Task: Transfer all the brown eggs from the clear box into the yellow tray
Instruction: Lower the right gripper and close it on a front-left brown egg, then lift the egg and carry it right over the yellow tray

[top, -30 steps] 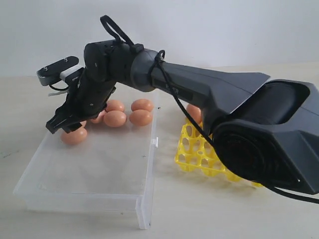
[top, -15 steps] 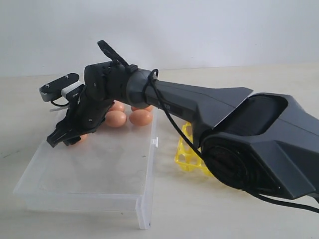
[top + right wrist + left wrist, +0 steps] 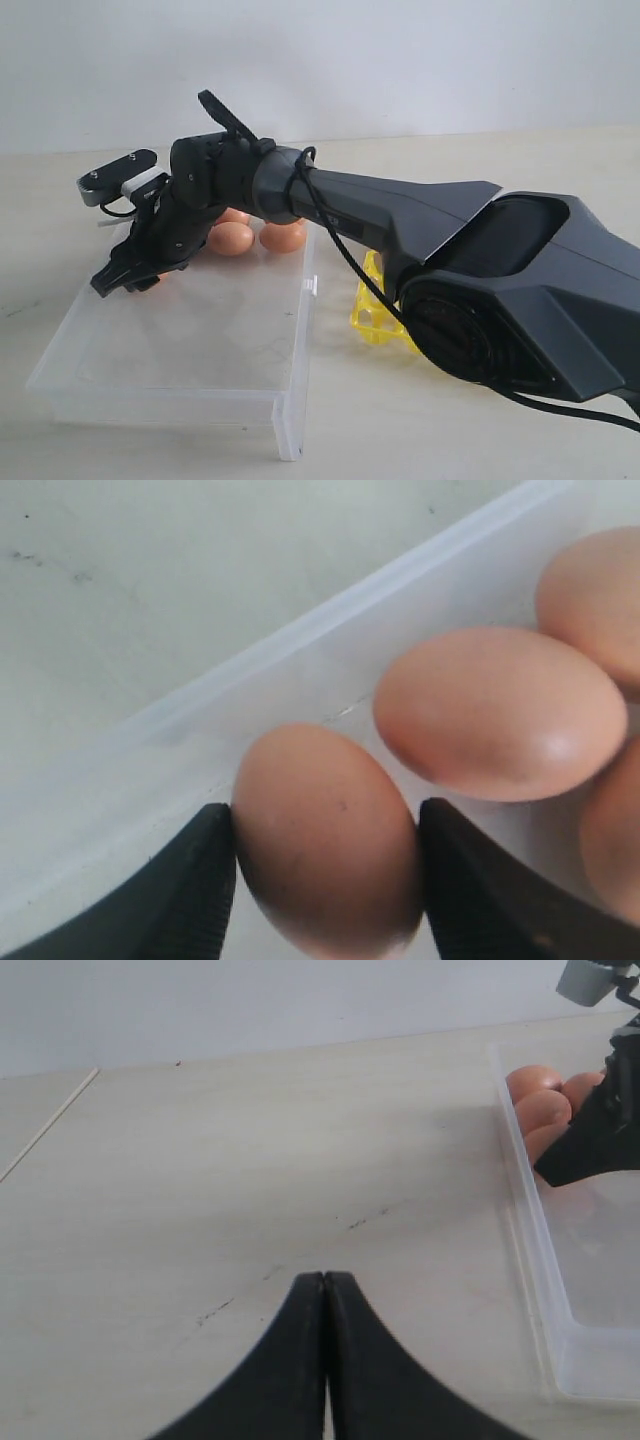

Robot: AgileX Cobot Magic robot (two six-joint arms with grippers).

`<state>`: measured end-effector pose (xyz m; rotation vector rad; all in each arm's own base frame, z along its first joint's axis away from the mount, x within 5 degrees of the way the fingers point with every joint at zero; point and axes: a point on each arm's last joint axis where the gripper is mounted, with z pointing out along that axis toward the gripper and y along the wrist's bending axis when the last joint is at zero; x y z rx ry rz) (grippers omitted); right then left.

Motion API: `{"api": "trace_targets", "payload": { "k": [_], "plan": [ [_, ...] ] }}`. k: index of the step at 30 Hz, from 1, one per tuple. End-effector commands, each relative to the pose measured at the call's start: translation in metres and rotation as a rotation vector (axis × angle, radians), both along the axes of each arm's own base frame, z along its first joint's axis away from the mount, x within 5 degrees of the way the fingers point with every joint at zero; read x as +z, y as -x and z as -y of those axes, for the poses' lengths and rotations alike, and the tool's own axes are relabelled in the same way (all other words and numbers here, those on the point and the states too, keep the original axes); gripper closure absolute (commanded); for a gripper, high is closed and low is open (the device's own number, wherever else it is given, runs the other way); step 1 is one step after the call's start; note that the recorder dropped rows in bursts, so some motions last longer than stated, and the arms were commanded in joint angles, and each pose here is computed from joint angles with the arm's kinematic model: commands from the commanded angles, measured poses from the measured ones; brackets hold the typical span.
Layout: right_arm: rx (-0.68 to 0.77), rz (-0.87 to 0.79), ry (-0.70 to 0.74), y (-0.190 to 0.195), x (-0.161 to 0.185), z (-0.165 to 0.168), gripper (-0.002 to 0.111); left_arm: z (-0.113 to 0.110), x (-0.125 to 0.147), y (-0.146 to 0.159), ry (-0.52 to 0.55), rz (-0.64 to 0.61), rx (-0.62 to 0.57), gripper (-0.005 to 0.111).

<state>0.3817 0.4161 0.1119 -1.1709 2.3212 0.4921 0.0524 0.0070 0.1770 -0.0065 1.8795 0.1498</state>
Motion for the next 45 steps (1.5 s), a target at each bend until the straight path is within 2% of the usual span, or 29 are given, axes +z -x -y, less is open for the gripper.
{"api": "trace_targets", "payload": {
  "k": [1,6,17,23,32,45],
  "plan": [
    [0.027,-0.002,0.011,0.002,0.003,-0.001,0.108,0.001,0.002,0.0,0.007,0.016,-0.006,0.107],
    [0.038,-0.037,0.029,0.006,0.006,0.001,0.108,0.001,0.002,0.0,0.007,0.016,-0.006,0.107],
    [0.085,-0.047,0.004,0.013,0.041,0.002,0.108,0.001,0.002,0.0,0.007,0.016,-0.006,0.107],
    [0.1,-0.071,-0.088,0.018,0.061,-0.002,0.108,0.001,0.002,0.0,0.007,0.016,-0.006,0.107],
    [0.09,0.05,-0.29,0.014,0.098,-0.011,0.108,0.001,0.002,0.0,0.007,0.016,-0.006,0.107],
    [0.093,0.276,-0.338,0.009,0.144,-0.004,0.108,0.001,0.002,0.0,0.007,0.016,-0.006,0.107]
  ]
}}
